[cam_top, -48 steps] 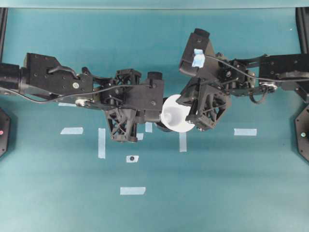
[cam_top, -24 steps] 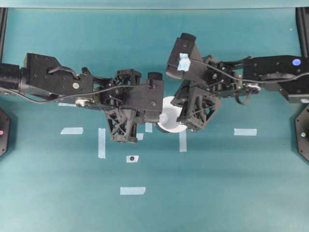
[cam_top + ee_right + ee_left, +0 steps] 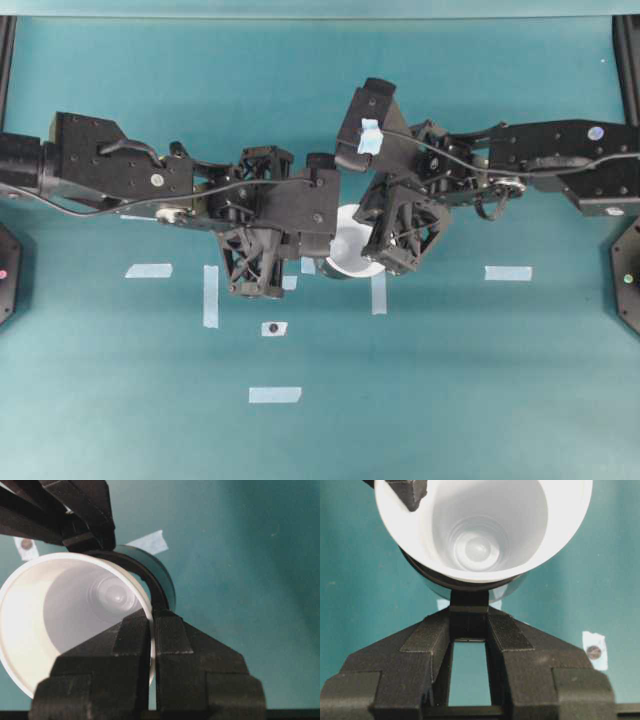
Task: Holding the cup holder with the left arm, the right arm places the cup into the cup holder.
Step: 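Insert white cup into black holder with right gripper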
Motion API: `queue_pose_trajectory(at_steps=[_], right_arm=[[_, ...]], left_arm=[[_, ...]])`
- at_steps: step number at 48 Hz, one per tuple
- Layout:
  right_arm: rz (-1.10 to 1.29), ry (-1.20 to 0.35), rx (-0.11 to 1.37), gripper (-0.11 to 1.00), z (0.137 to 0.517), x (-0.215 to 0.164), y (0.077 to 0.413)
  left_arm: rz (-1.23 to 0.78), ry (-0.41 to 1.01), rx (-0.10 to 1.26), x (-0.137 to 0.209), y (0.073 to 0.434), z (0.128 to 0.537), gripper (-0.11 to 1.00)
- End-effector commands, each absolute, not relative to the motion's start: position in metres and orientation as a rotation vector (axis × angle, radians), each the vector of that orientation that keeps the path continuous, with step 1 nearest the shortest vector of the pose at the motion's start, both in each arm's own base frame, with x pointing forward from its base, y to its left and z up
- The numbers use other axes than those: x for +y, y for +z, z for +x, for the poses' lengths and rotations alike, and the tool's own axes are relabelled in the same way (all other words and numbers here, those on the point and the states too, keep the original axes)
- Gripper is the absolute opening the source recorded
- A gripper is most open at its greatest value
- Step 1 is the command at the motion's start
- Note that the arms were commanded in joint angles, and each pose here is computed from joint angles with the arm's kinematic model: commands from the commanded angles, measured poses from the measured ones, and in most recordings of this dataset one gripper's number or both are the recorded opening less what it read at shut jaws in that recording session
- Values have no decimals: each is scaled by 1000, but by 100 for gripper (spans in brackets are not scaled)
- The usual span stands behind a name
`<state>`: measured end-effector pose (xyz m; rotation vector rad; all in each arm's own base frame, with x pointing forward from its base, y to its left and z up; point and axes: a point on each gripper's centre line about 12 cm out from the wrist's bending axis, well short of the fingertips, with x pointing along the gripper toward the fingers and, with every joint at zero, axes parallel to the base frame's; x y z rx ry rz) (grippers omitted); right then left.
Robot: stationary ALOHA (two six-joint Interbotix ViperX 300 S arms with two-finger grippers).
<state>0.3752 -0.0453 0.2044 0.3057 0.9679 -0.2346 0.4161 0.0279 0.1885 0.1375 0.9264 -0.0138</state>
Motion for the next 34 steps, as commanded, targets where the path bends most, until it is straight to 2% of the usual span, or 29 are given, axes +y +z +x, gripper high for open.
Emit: queue_pose_trajectory(at_steps=[1, 34], right_arm=[[310, -229, 914, 3, 379, -45, 222], [314, -229, 892, 5, 380, -46, 229]], left_arm=[[142, -8, 881, 29, 204, 421, 23], [142, -9, 884, 28, 203, 421, 23]])
